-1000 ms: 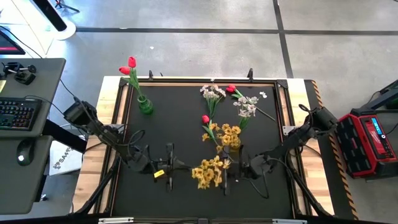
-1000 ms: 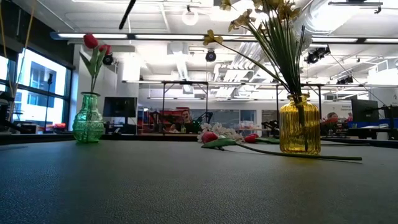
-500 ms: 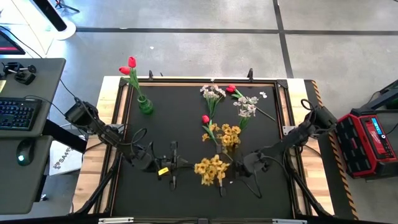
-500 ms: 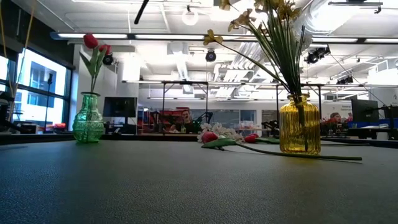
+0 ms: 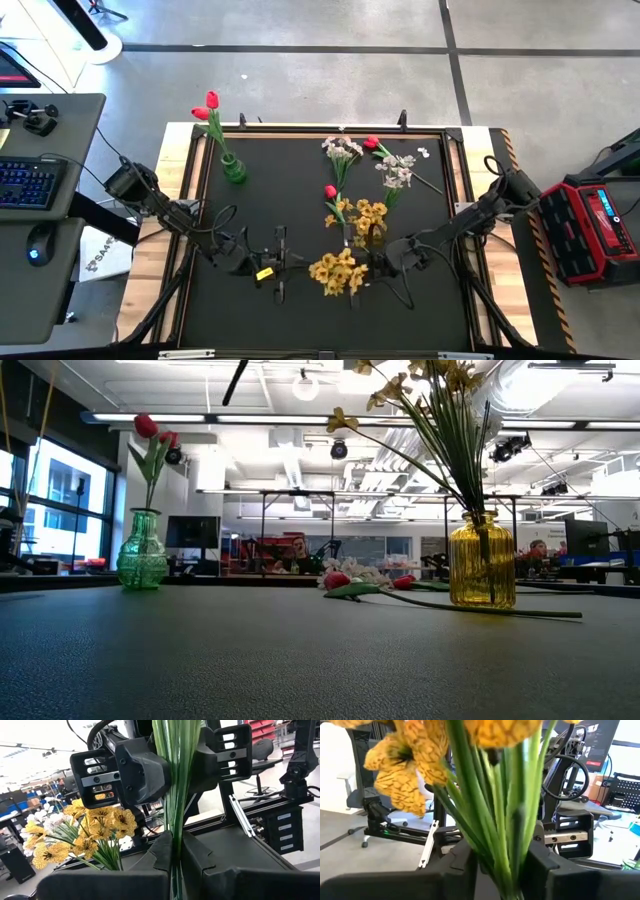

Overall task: Sort flowers into vase by color
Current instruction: Put the yellow flower into the yellow vase

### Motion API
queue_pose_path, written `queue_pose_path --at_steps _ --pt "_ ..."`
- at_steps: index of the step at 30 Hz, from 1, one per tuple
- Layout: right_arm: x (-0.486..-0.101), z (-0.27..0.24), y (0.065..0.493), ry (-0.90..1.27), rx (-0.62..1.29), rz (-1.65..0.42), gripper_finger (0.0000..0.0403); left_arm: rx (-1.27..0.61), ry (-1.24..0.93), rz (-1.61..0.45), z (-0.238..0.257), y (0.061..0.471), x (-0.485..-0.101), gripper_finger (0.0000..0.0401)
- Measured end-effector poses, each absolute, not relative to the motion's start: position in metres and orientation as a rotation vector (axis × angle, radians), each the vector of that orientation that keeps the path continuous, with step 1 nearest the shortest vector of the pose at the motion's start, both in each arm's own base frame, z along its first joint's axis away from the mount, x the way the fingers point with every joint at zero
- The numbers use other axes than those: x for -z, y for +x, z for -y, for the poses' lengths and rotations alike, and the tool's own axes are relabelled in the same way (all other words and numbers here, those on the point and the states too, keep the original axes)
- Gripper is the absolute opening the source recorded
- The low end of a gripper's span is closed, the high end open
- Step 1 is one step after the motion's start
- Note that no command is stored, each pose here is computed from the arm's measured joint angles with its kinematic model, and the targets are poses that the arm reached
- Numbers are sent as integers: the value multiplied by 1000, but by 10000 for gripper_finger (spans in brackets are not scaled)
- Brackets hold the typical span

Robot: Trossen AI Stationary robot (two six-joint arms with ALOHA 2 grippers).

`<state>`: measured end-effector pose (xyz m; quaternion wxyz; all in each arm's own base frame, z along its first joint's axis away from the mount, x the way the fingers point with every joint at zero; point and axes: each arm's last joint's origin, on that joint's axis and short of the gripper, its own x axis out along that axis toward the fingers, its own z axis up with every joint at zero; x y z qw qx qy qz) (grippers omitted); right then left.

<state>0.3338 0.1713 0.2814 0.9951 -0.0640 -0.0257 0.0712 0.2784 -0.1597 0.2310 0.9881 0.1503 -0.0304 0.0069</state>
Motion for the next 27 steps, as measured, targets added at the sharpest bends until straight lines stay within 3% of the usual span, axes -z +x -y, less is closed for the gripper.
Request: queue_pose_path --at_steps 4,9,16,22,27 --pt "-281 -171 334 -127 -114 41 61 -23 272 45 159 279 -229 38" --pt "-278 -170 333 -88 -95 0 10 -34 265 -20 159 279 -223 107" --pt "-289 -164 313 46 -91 -152 9 -109 285 -150 156 277 -209 190" --pt "-299 -171 280 125 -125 -287 3 -158 327 -202 154 276 -204 215" --pt "-305 -176 244 184 -37 -396 2 -176 336 -249 154 274 -198 216"
